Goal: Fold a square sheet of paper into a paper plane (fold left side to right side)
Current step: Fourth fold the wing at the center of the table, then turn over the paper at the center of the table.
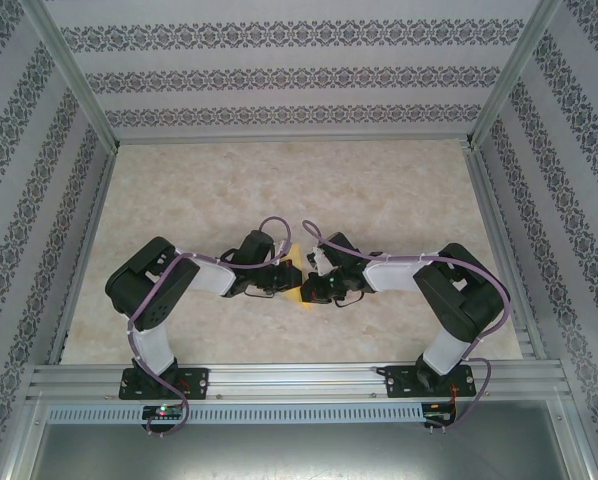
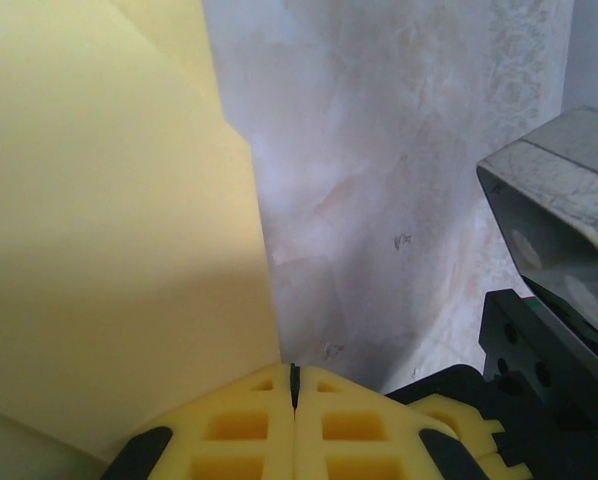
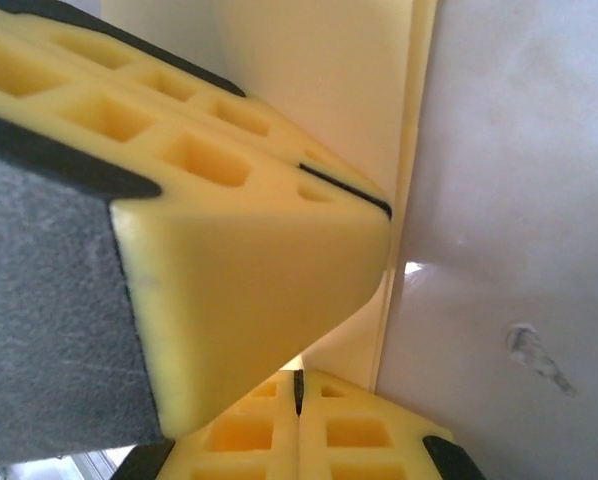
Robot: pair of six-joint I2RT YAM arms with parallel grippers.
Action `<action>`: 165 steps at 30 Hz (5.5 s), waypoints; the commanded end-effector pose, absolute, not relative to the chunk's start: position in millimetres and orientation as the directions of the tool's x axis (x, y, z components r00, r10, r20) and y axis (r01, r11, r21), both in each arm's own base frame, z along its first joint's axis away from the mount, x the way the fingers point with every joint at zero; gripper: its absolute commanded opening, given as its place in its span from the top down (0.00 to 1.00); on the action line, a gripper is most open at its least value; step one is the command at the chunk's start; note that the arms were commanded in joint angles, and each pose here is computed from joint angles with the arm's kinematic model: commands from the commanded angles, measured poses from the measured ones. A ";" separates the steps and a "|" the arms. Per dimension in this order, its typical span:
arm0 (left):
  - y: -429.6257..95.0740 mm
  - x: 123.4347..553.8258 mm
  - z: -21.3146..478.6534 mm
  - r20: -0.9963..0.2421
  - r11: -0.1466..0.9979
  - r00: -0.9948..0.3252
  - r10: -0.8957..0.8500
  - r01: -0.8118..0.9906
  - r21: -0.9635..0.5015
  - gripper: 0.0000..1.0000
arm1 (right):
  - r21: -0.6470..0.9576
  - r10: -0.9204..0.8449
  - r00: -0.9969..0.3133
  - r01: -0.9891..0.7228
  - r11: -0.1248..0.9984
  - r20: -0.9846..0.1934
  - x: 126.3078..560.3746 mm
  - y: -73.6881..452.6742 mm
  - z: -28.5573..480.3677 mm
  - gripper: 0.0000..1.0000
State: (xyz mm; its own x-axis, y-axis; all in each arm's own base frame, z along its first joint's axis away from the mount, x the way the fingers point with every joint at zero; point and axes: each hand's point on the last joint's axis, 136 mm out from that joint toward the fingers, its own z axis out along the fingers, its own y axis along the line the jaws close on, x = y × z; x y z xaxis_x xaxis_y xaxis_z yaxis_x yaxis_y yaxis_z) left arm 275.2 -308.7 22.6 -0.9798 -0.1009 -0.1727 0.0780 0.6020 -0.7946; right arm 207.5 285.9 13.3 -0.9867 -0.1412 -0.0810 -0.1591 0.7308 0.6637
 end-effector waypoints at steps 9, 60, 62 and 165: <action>-285.5 287.1 -2.6 -0.189 0.662 -0.967 -0.172 0.029 -0.749 0.94 | 0.496 -0.138 -0.983 -0.061 0.866 0.119 167.0 239.8 -31.0 1.00; -242.9 319.2 67.3 -0.199 0.609 -0.940 -0.277 -0.012 -0.793 0.61 | 0.720 0.221 -0.882 -0.172 0.672 -0.416 280.3 224.6 105.3 0.44; -248.3 320.8 62.9 -0.192 0.612 -0.944 -0.267 -0.012 -0.791 0.62 | 0.723 0.220 -0.885 -0.168 0.670 -0.410 278.8 224.5 103.5 0.44; -159.5 320.9 234.6 -0.604 0.804 -0.732 -0.316 0.131 -0.580 0.30 | 0.484 -0.018 -0.866 -0.297 0.823 -0.500 266.6 198.4 169.2 1.00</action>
State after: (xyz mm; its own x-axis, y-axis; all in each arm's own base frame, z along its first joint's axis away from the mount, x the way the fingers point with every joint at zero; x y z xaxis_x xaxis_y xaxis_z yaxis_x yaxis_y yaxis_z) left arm 337.3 -194.9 257.3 -0.7434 -0.3778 -0.5519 0.2010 0.6608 -0.7232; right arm 282.4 240.6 209.4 -0.8732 0.1551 -0.4621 -0.3083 0.5585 0.7701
